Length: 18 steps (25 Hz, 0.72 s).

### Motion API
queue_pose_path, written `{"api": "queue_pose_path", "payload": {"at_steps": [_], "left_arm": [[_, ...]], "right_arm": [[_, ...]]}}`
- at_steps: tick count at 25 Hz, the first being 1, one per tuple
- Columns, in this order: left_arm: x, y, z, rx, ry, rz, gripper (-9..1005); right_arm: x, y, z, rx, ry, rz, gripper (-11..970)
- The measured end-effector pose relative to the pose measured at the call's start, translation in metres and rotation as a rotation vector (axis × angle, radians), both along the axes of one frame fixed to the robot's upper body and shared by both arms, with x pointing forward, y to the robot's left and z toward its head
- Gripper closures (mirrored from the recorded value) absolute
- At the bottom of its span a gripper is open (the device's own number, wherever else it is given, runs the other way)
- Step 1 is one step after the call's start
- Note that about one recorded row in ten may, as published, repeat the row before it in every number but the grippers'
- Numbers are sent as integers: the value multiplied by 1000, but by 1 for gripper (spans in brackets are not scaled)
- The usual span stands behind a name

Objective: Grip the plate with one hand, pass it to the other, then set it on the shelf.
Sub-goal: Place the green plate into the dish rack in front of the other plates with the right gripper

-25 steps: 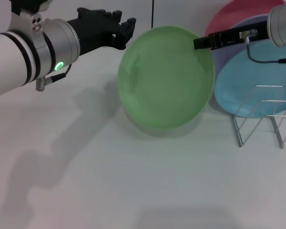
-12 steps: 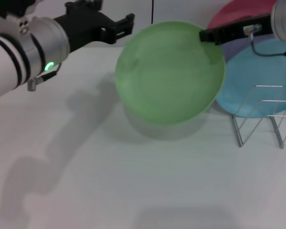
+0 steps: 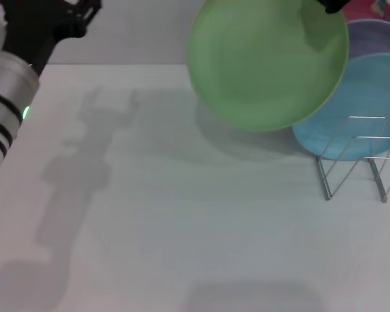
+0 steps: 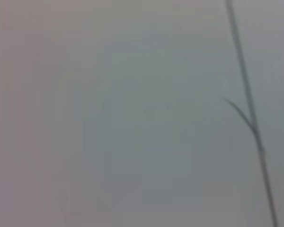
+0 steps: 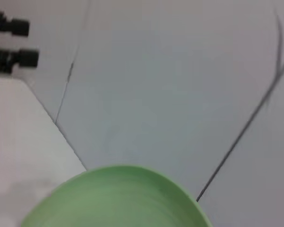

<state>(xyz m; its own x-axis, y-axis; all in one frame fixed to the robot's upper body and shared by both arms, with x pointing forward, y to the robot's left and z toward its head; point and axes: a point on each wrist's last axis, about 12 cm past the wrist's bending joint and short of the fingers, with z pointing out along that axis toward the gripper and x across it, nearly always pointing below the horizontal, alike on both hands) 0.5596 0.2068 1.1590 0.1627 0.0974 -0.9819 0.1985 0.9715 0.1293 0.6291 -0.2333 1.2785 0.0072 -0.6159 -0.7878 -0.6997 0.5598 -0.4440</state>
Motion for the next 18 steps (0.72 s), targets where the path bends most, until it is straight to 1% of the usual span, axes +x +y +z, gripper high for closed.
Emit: {"api": "queue_pose_path", "payload": {"at_steps": [1, 2, 3, 4, 5, 6, 7, 8, 9, 11, 12, 16, 18], "left_arm": [[0, 0, 0, 0, 0, 0, 202], [0, 3, -5, -29, -9, 15, 202], [0, 5, -11, -47, -20, 25, 202], [-1, 6, -15, -61, -36, 33, 202], [-1, 6, -15, -61, -36, 33, 203], [-3, 7, -27, -67, -58, 40, 203], [-3, 7, -27, -67, -58, 40, 203], [-5, 7, -36, -74, -72, 40, 203], [-5, 7, -36, -74, -72, 40, 204], [-10, 10, -51, -106, -76, 40, 204], [-10, 10, -51, -106, -76, 40, 204], [-15, 15, -67, -126, -68, 38, 205], [-18, 19, -71, -116, -76, 45, 206]], "right_arm": [[0, 0, 0, 0, 0, 0, 928], [-3, 3, 8, -42, -42, 36, 928], [-3, 3, 8, -42, -42, 36, 929], [-6, 4, 13, -72, -66, 58, 929], [-9, 4, 17, -109, -92, 84, 929], [-12, 4, 21, -141, -118, 107, 930], [-14, 3, 24, -170, -145, 126, 930], [-18, 2, 27, -201, -171, 149, 930], [-18, 2, 27, -201, -171, 149, 931], [-27, 1, 32, -257, -208, 195, 931], [-27, 1, 32, -257, -208, 195, 932], [-41, -7, 32, -342, -239, 247, 934], [-46, -10, 33, -347, -234, 259, 933]]}}
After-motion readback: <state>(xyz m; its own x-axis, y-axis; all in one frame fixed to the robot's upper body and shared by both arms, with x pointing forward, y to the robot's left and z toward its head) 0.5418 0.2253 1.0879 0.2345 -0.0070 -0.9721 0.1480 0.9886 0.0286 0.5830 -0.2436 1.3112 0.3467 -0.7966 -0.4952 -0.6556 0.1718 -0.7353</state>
